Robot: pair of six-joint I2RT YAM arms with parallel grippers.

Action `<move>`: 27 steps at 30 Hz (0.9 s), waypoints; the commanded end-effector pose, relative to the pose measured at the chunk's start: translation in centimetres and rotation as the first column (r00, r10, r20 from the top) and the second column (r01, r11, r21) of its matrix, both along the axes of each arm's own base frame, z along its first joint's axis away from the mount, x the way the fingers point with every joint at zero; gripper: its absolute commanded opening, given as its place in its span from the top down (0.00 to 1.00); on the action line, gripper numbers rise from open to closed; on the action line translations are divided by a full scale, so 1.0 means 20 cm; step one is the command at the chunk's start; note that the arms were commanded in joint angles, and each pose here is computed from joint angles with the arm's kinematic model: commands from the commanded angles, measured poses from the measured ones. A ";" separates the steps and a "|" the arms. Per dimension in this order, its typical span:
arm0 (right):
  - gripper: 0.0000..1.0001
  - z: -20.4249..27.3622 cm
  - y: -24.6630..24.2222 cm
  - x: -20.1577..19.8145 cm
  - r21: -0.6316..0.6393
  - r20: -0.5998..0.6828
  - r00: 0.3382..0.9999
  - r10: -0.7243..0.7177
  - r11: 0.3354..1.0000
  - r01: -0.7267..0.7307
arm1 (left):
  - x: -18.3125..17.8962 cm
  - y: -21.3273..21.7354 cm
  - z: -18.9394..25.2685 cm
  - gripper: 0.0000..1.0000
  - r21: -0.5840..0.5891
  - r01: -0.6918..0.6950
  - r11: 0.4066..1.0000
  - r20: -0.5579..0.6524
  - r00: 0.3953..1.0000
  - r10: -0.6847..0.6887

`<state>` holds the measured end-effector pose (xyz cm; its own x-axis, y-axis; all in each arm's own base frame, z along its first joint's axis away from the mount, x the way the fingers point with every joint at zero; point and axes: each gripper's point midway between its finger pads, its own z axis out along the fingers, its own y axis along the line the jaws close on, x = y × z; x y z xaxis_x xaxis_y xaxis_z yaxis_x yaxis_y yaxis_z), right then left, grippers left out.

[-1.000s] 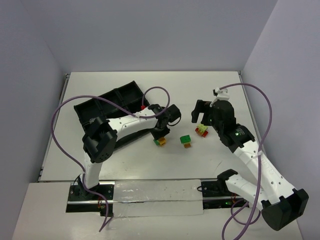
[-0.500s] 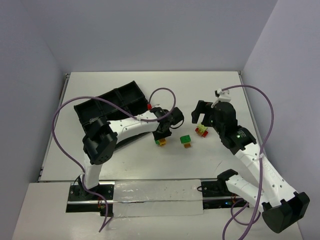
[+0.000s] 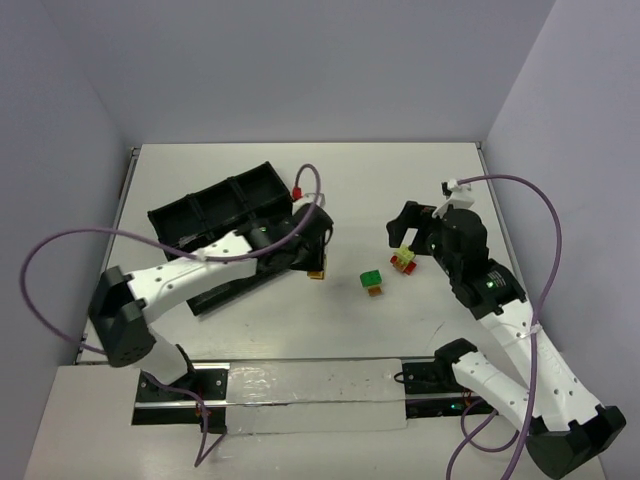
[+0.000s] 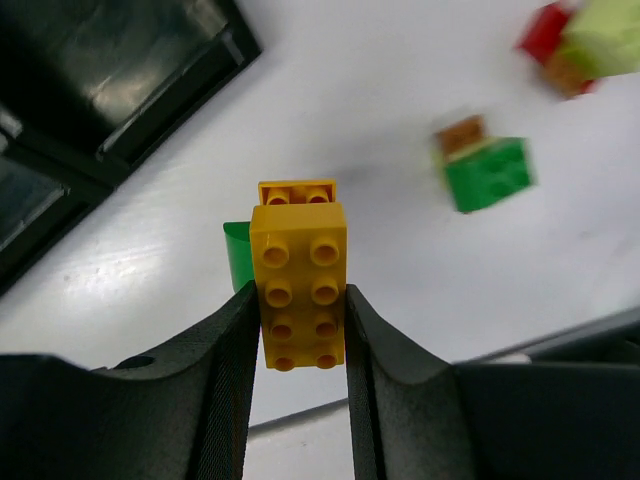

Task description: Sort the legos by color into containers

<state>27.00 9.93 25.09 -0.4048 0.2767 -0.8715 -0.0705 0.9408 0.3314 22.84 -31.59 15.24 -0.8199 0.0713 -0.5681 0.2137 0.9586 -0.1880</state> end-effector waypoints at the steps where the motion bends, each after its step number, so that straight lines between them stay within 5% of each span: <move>1: 0.00 0.14 0.05 -0.02 0.045 0.049 0.996 0.074 0.996 -0.076 | 0.07 -0.06 0.28 1.00 -0.231 0.164 0.959 0.133 0.982 -0.136; 7: 0.00 0.19 0.28 -0.08 0.128 0.087 0.944 0.319 0.936 -0.329 | 0.11 -0.04 0.55 1.00 -0.517 0.285 0.807 0.272 0.949 -0.160; 13: 0.00 0.23 0.48 -0.18 0.218 0.163 0.829 0.535 0.799 -0.560 | 0.09 -0.06 0.60 1.00 -0.645 0.333 0.688 0.268 0.941 -0.205; 20: 0.02 0.22 0.55 -0.16 0.293 0.146 0.806 0.573 0.754 -0.588 | 0.09 -0.09 0.65 1.00 -0.659 0.425 0.621 0.344 0.904 -0.253; 27: 0.02 0.20 0.58 -0.19 0.327 0.161 0.782 0.603 0.715 -0.618 | 0.09 -0.02 0.78 1.00 -0.741 0.483 0.467 0.424 0.875 -0.232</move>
